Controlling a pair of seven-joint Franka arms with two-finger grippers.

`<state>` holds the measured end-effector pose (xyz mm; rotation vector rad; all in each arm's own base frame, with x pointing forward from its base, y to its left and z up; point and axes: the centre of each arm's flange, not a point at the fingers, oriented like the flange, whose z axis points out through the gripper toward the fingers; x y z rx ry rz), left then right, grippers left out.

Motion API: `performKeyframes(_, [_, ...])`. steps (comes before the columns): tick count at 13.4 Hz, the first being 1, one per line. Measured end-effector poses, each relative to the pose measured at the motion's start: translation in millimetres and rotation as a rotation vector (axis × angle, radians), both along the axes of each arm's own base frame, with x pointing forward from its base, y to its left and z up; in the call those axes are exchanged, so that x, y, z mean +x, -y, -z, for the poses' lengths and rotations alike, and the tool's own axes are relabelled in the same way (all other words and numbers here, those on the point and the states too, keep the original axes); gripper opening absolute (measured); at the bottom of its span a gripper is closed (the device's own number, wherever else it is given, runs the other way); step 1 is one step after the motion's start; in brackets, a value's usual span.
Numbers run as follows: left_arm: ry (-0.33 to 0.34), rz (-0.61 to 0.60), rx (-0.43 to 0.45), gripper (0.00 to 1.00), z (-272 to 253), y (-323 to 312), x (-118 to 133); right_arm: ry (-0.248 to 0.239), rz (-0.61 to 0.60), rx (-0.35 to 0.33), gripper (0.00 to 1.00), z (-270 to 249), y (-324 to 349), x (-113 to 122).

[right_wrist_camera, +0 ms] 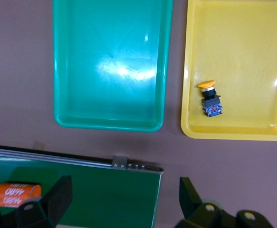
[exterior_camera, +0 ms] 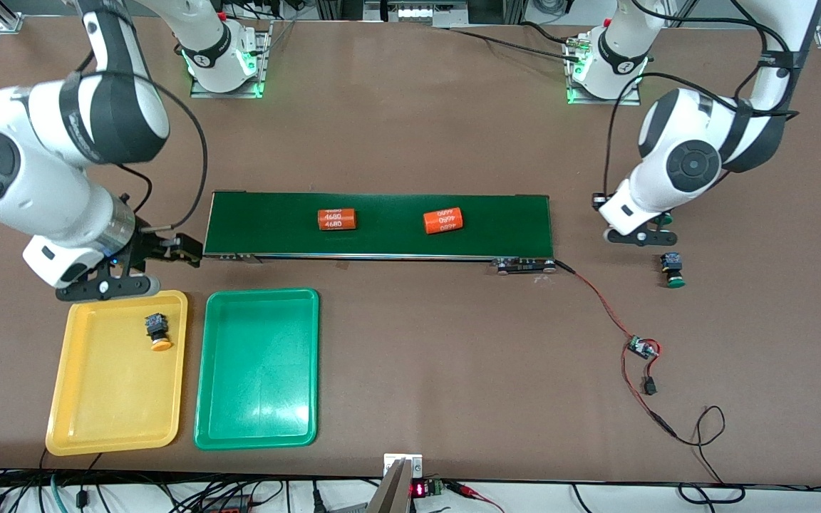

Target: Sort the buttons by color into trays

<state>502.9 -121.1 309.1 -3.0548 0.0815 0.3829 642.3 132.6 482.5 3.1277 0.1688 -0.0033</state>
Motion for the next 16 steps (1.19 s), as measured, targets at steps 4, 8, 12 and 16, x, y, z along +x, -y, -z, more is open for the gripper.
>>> performKeyframes(4, [-0.013, -0.001, -0.145, 0.4, -5.6, 72.3, 3.7, -0.011, 0.024, -0.001, 1.0, -4.6, -24.9, -13.5])
performKeyframes(8, [0.0, -0.048, -0.275, 0.4, 21.6, 137.6, 2.5, -0.096, 0.039, -0.024, 1.0, 29.5, -19.8, -24.2])
performKeyframes(12, [0.006, -0.071, -0.309, 0.41, 46.2, 175.8, -8.3, -0.125, 0.102, -0.037, 1.0, 37.6, -23.6, -30.2])
performKeyframes(16, [0.017, -0.079, -0.313, 0.76, 37.4, 180.3, -4.6, -0.126, 0.101, -0.04, 1.0, 36.8, -39.4, -35.1])
